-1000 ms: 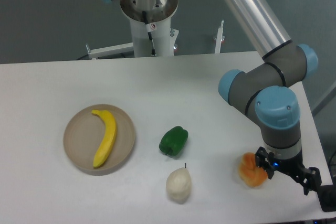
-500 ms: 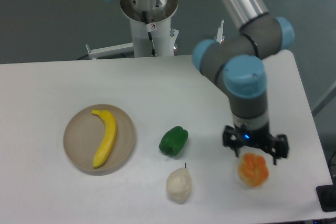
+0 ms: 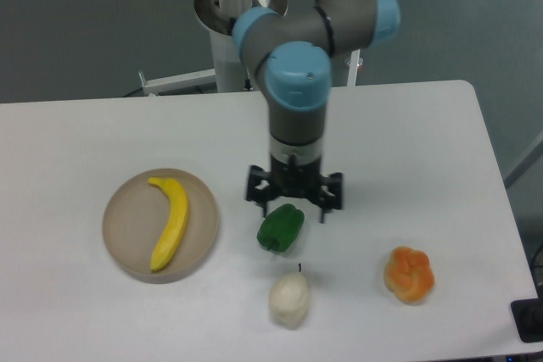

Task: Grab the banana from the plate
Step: 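Move the open gripper over the banana on the plate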

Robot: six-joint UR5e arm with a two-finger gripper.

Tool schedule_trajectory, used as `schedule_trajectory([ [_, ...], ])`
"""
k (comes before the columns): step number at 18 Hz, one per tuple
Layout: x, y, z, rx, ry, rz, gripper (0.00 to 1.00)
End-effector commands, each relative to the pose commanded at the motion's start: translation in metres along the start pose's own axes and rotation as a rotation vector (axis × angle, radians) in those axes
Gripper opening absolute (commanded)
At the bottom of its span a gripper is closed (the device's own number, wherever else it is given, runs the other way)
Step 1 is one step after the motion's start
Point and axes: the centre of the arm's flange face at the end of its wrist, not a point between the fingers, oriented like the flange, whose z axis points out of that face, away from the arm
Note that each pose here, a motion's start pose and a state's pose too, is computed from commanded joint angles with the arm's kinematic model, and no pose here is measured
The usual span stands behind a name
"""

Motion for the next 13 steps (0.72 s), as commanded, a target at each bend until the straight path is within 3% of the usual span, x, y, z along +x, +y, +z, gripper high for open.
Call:
schedule_trajectory([
  [3, 0.049, 0.003, 0.023, -0.009, 0.009, -0.035, 1.0],
  [7, 0.079, 0.008, 0.046, -0.012, 0.01, -0.021, 1.0],
  [11, 0.111, 0.006, 0.092, -0.053, -0.082, 0.035, 1.0],
  [13, 0.112, 0.006, 0.098, -0.059, -0.079, 0.03, 1.0],
])
